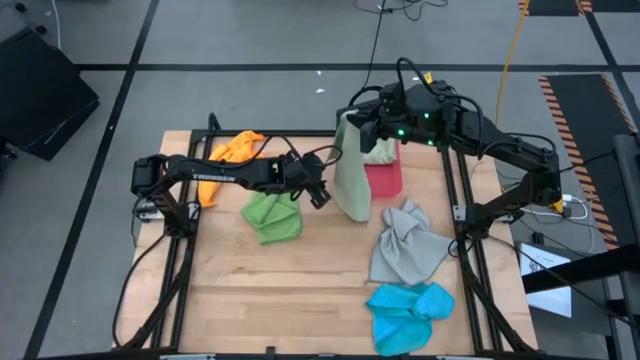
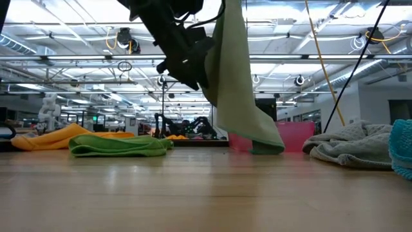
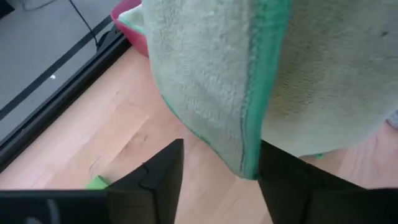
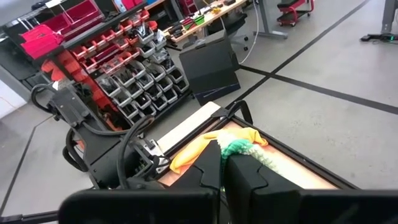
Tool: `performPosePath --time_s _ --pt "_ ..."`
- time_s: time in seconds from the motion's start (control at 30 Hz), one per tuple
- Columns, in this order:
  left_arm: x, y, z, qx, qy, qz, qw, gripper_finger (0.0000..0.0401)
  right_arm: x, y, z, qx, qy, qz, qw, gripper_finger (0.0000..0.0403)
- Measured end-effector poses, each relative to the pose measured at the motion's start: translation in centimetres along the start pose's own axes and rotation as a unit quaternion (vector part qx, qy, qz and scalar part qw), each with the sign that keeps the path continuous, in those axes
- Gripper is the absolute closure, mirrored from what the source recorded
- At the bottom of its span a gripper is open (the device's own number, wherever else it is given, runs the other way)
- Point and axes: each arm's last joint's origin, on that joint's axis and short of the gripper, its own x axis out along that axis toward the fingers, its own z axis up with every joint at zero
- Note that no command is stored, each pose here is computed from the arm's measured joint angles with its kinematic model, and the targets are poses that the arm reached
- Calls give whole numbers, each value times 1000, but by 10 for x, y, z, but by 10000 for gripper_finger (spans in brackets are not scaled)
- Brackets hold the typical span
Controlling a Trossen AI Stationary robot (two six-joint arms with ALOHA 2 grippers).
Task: Fold microfiber towels
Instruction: Fold the light green microfiber cloth
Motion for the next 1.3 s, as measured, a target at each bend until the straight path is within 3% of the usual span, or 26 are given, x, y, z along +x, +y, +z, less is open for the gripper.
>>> performPosePath --time_s 0.43,0.53,0.77,0.87,1.0,1.17,1.3 --pt "-1 0 0 -20 4 -4 1000 381 0 0 0 -4 3 5 1000 403" --pt "-14 3 1 -31 6 -14 999 393 -2 1 -2 -3 23 24 999 403" --pt "-84 13 -1 -9 12 -31 999 396 -7 11 -7 14 102 169 980 403" --pt "-120 18 -5 6 9 -59 998 397 -8 14 -8 31 133 226 964 403" --pt "-165 26 -14 17 0 -108 994 398 -7 19 -4 33 126 271 954 403" --pt "-211 45 -23 20 -45 -139 989 398 -3 20 5 25 67 265 962 403" --pt "-239 67 -24 -5 -118 -104 988 398 8 15 10 13 7 209 978 403"
